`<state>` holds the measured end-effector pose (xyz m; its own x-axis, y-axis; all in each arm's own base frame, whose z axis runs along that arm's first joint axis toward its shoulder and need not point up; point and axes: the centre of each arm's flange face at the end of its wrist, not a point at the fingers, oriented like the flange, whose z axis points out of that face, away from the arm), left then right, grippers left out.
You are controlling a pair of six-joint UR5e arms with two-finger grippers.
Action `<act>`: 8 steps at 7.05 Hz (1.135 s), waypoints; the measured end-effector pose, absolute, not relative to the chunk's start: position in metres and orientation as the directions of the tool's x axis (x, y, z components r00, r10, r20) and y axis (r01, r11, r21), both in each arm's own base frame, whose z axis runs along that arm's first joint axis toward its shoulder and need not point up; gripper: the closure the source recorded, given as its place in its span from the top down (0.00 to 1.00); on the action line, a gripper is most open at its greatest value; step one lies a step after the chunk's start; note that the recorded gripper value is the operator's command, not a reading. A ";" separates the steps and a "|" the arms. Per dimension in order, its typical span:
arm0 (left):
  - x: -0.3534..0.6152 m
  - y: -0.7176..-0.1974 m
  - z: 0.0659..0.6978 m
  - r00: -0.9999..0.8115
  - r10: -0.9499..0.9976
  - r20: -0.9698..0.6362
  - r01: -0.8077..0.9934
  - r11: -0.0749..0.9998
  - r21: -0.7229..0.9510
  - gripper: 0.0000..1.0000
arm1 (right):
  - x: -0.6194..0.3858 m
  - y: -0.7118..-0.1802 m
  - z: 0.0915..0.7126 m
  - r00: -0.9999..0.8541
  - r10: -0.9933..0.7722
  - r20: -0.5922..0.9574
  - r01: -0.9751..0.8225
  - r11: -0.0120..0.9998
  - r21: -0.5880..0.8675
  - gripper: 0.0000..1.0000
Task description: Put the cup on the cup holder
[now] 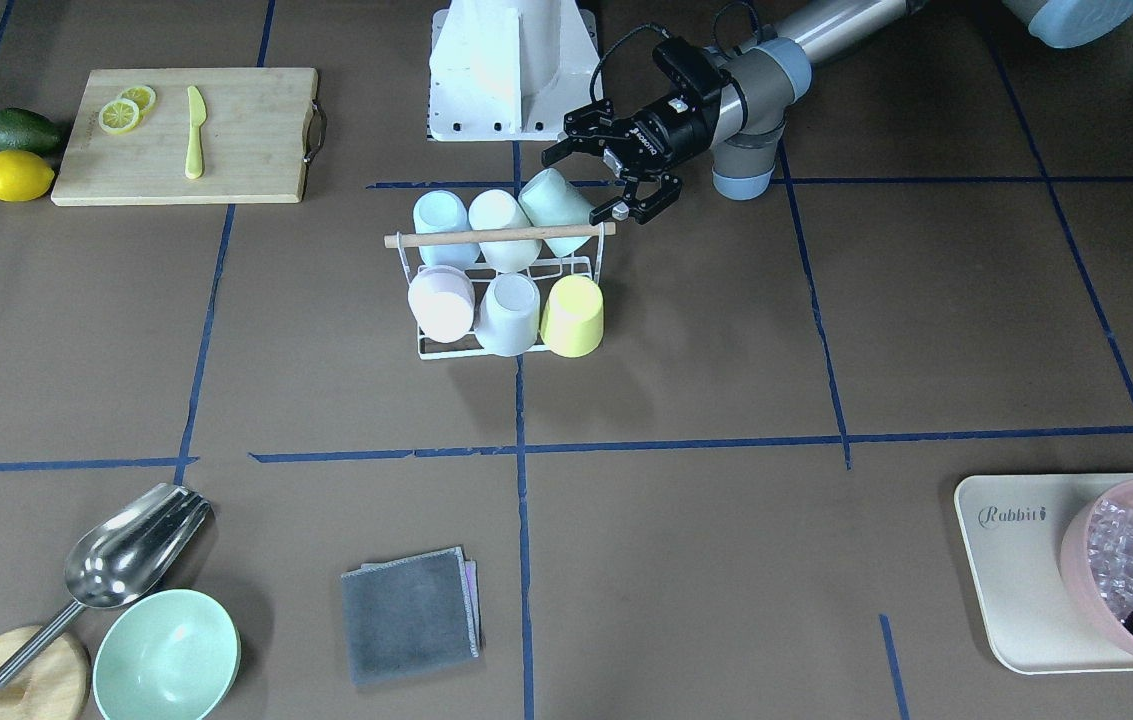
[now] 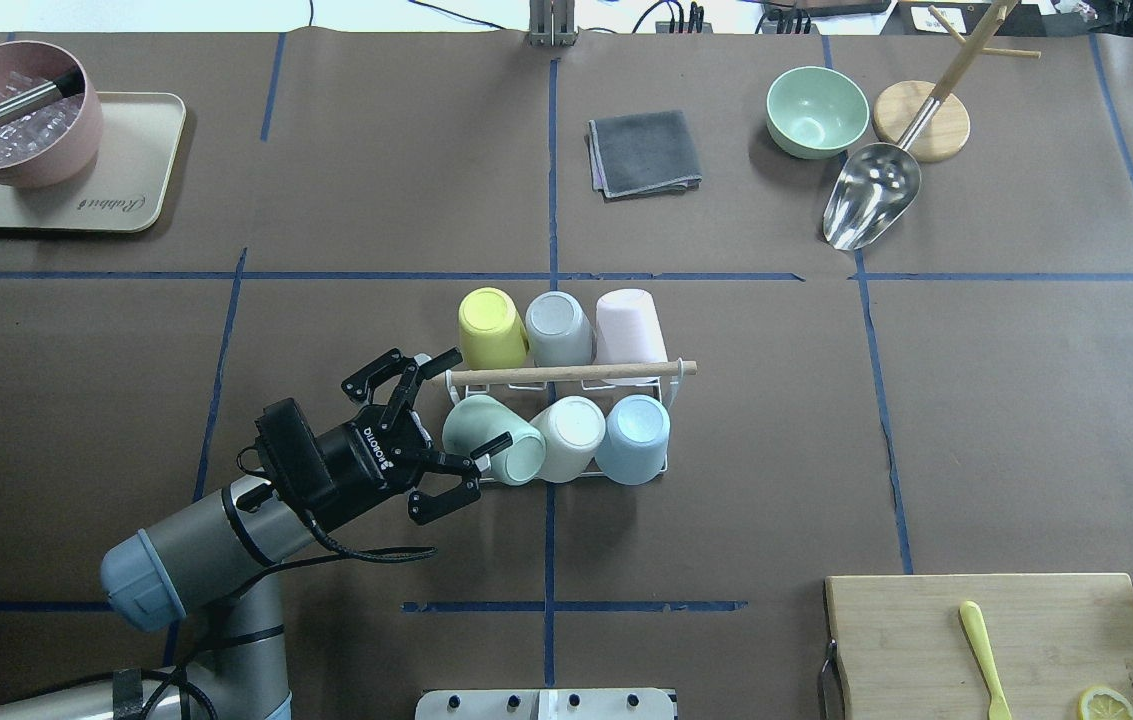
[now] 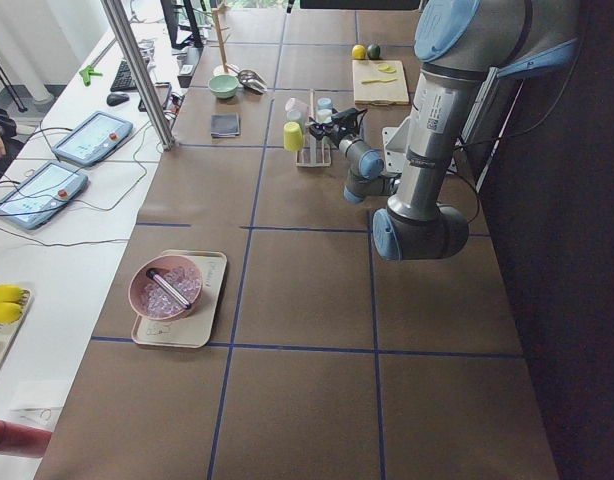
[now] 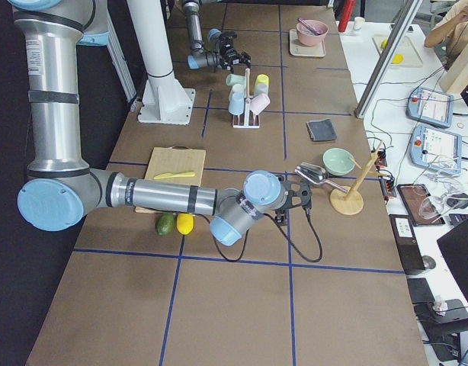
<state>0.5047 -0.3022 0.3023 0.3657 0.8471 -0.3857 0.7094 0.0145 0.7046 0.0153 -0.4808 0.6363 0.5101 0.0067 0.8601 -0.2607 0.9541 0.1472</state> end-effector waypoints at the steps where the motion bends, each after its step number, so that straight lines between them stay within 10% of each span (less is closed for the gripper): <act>1: 0.501 -0.304 0.298 0.366 0.847 -0.386 0.715 0.010 0.699 1.00 | 0.024 -0.477 0.658 0.563 0.066 0.824 -0.236 0.968 0.084 1.00; 8: 0.382 -0.379 0.203 0.505 0.792 -0.345 0.483 0.072 0.873 1.00 | 0.102 -0.458 0.624 0.797 0.105 0.594 -0.074 0.994 -0.076 1.00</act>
<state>0.3819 -0.3785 0.2027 0.5046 0.7916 -0.3446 0.4833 0.0717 0.8725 0.1021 -0.4584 0.6237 0.7974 0.1046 0.5943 -0.0738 0.9944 -0.0760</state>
